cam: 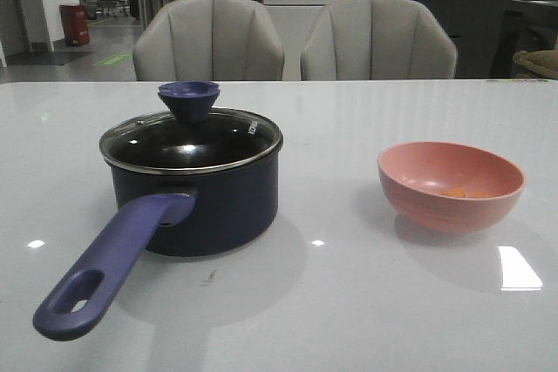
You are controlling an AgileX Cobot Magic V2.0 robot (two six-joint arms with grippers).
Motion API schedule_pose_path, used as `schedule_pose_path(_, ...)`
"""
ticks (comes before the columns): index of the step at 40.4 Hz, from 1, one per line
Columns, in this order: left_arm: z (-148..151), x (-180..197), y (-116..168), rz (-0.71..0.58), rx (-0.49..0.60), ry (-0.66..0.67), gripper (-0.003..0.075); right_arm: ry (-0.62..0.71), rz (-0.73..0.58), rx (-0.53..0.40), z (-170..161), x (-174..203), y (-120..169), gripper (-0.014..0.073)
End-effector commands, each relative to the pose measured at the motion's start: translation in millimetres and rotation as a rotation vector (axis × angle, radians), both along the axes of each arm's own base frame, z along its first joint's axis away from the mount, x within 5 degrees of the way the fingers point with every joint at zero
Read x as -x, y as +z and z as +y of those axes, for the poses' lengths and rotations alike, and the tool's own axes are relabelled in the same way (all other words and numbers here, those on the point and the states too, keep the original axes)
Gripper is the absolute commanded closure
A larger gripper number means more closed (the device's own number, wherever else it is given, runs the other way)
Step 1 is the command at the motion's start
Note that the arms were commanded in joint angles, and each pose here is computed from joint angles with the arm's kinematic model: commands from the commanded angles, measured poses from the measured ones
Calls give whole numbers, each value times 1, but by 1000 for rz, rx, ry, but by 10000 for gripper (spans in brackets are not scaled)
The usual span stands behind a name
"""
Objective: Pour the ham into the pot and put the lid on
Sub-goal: 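Move the left gripper toward the purple knob of the glass lid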
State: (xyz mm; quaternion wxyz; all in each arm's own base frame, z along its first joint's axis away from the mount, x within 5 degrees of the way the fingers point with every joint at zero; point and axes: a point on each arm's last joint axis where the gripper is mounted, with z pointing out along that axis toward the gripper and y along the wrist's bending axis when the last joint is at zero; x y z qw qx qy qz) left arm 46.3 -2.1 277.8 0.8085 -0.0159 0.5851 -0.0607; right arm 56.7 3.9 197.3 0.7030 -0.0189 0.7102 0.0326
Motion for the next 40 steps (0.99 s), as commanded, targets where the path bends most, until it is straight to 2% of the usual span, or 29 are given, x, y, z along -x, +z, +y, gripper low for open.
schedule_pose_path(1,0,-3,40,25,11,-4,607,-2,-107,14,0,2,10,434)
schedule_pose_path(5,-1,-15,55,195,1,-9,607,-2,-107,14,0,2,10,434)
schedule_pose_path(8,-3,-27,57,331,13,-20,607,-2,-107,14,0,2,10,434)
schedule_pose_path(10,-4,-33,56,379,24,-27,607,-2,-107,14,0,2,10,434)
schedule_pose_path(19,-5,-57,44,503,24,-26,607,-2,-107,14,0,2,10,434)
schedule_pose_path(25,-5,-66,43,541,-1,-17,586,-2,-107,14,0,2,10,434)
schedule_pose_path(27,-4,-67,45,552,-17,-12,557,-2,-107,14,0,2,10,434)
schedule_pose_path(31,-4,-69,52,549,-40,-3,444,-2,-107,14,0,2,10,434)
schedule_pose_path(37,-4,-71,56,544,-48,0,166,-2,-107,14,0,2,10,434)
schedule_pose_path(40,-4,-74,55,551,-49,0,92,-2,-107,14,0,2,10,434)
